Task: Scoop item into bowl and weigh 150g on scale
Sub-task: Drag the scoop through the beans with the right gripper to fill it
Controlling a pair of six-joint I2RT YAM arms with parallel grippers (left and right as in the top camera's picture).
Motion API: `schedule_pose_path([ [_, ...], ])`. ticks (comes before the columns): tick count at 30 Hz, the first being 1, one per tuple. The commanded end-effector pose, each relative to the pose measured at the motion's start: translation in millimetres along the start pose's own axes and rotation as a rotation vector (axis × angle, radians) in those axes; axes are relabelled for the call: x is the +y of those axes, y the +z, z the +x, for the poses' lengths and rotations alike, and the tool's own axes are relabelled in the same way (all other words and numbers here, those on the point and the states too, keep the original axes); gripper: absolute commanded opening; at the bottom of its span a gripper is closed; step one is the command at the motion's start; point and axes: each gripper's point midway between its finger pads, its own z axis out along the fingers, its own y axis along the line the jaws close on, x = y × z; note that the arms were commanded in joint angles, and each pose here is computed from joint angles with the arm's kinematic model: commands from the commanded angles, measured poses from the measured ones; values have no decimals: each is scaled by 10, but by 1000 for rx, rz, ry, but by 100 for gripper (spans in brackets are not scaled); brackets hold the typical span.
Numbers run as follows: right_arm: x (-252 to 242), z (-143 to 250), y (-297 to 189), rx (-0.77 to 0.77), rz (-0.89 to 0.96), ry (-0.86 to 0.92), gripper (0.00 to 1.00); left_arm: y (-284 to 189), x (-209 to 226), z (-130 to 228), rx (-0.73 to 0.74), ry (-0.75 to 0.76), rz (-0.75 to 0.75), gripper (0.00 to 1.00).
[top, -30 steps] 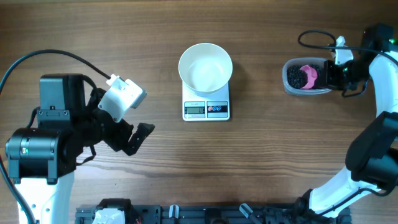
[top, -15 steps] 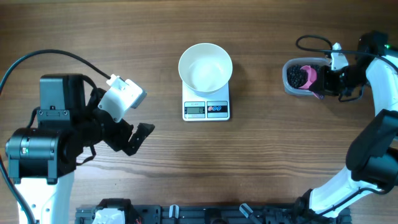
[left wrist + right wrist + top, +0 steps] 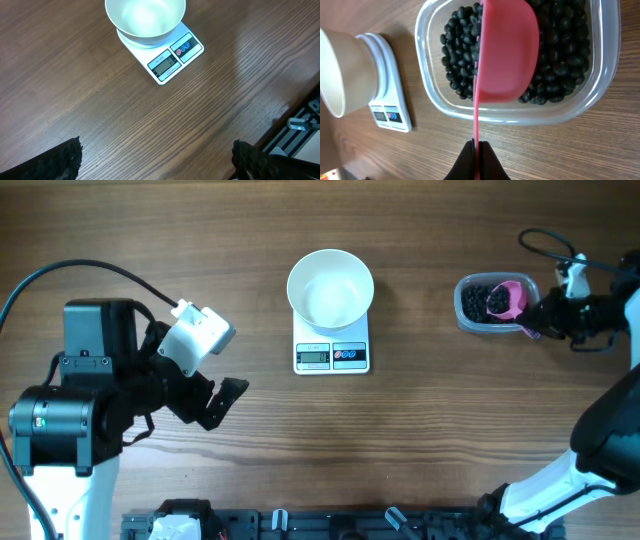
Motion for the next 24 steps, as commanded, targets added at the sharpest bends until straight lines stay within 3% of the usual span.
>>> schedule_pose_path([
  [1, 120, -7, -24, -25, -108, -43, 5, -44, -8, -43, -21, 20, 1, 100],
  [24, 226, 123, -266, -55, -283, 9, 5, -44, -8, -43, -21, 20, 1, 100],
])
